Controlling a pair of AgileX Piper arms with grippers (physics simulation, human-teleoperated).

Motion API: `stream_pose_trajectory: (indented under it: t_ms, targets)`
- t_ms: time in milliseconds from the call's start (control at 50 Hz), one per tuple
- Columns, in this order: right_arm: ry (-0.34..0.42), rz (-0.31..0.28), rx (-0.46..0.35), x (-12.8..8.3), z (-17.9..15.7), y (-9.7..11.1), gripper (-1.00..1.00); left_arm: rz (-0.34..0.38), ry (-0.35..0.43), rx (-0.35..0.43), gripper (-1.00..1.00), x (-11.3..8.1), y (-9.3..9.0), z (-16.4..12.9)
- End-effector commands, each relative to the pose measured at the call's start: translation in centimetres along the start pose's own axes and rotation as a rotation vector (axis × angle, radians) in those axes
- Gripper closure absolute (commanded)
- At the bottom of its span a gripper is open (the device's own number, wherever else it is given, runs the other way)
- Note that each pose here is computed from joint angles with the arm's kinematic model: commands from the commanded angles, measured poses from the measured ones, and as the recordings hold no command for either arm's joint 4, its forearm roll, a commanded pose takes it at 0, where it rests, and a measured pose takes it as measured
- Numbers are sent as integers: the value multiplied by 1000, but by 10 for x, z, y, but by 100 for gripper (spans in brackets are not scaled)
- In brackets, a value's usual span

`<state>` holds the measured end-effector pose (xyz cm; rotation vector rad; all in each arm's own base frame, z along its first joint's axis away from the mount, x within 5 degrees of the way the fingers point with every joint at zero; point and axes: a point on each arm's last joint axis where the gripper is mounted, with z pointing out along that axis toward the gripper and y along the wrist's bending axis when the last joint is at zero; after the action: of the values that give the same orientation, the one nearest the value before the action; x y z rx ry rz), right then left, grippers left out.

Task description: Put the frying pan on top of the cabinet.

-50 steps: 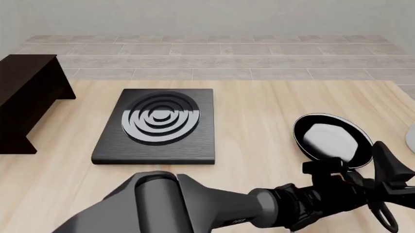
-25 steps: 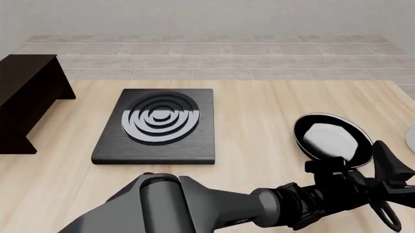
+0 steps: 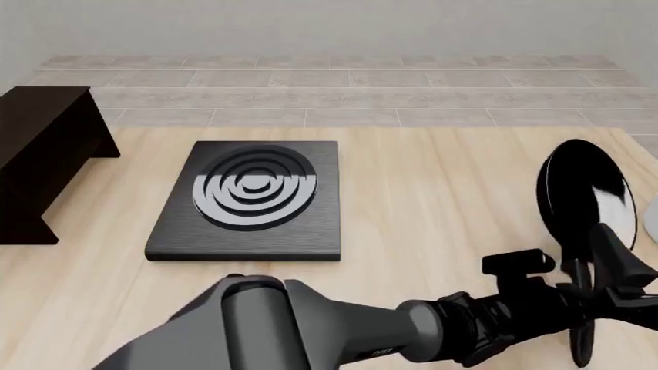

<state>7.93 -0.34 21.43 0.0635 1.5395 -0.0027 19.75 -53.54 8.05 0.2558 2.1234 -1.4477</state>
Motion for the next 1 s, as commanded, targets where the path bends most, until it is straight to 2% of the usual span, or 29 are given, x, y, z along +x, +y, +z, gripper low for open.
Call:
stream_pose_trajectory:
  t_ms: [20,140,380,680,860,1000]
  targets:
    - [0,-2,0,0,0,0,-100,-88,20,-44,100,8,18,-4]
    - [-1,-3,-1,0,-1,0,-100,-80,12,-45,100,3,18,-6]
    - [-1,-5,-3,0,-2,0,-100,-57,-10,-27,100,-10,8,-18]
    - [-2,-8,-7,0,-1,1,-100,-36,-52,16,100,-32,-13,-41]
    - [-2,-10,-8,-1,-1,1,-100,-18,-74,47,100,-45,-32,-58]
    - [-2,-10,-9,0,-1,1,-100,-3,-103,66,100,-61,-46,-75]
